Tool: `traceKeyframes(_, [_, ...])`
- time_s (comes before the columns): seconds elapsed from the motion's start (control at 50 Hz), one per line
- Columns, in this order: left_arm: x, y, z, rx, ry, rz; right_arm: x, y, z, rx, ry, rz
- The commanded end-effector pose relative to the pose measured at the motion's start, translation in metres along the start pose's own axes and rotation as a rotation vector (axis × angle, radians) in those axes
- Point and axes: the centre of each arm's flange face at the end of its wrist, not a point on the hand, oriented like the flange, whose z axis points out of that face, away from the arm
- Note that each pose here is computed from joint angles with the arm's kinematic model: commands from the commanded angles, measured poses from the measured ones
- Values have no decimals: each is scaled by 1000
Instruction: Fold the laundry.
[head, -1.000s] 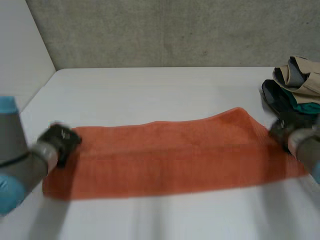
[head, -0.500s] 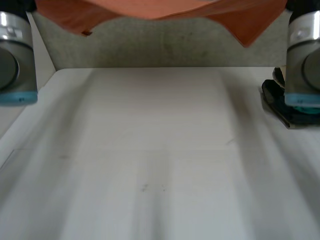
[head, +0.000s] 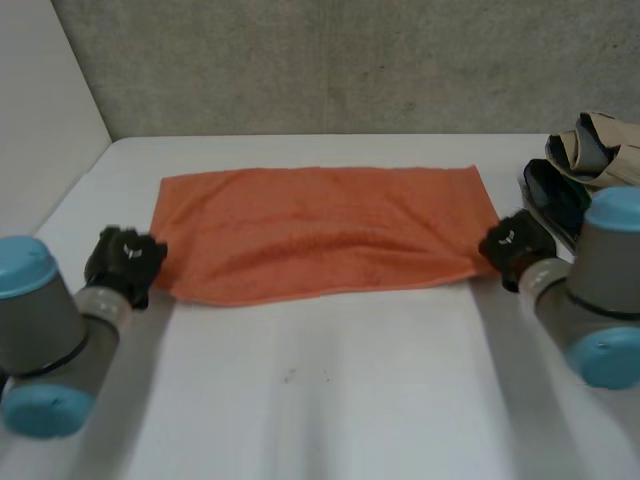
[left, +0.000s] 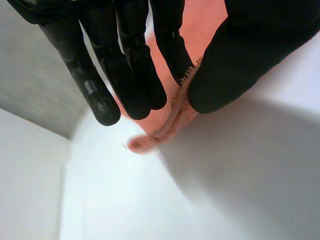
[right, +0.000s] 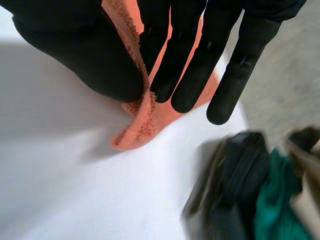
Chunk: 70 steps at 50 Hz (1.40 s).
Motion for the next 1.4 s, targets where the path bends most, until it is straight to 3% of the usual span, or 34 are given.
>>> traceKeyframes(0.02, [2, 18, -92, -307, 240, 112, 10, 30, -85, -265, -270, -53])
traceKeyframes(0.1, [-2, 20, -115, -371, 308, 155, 19, 54, -92, -332, -286, -144])
traceKeyframes(0.18, [-10, 11, -103, -310, 248, 166, 21, 56, -77, -301, -211, -150])
traceKeyframes(0.38, [-9, -25, -7, -46, 66, 48, 26, 22, -1, -59, 88, -89])
traceKeyframes(0.6, [-8, -24, 72, 2, -157, 27, 32, -6, 70, 150, 332, -119])
traceKeyframes(0.84, [-2, -44, 116, 153, -246, 47, 25, -4, 121, 179, 408, -113])
traceKeyframes(1.02, [33, -67, 97, 251, -139, 68, 26, -23, 91, 218, 399, -12])
traceKeyframes(1.14, [12, -74, 63, 246, -145, 48, 56, -41, 34, 319, 354, 222])
traceKeyframes(1.24, [0, -77, 21, 265, -121, -59, 71, -15, 1, 264, 168, 362])
traceKeyframes(1.4, [4, -77, -17, 304, -30, -264, 66, 28, -17, 75, 3, 467])
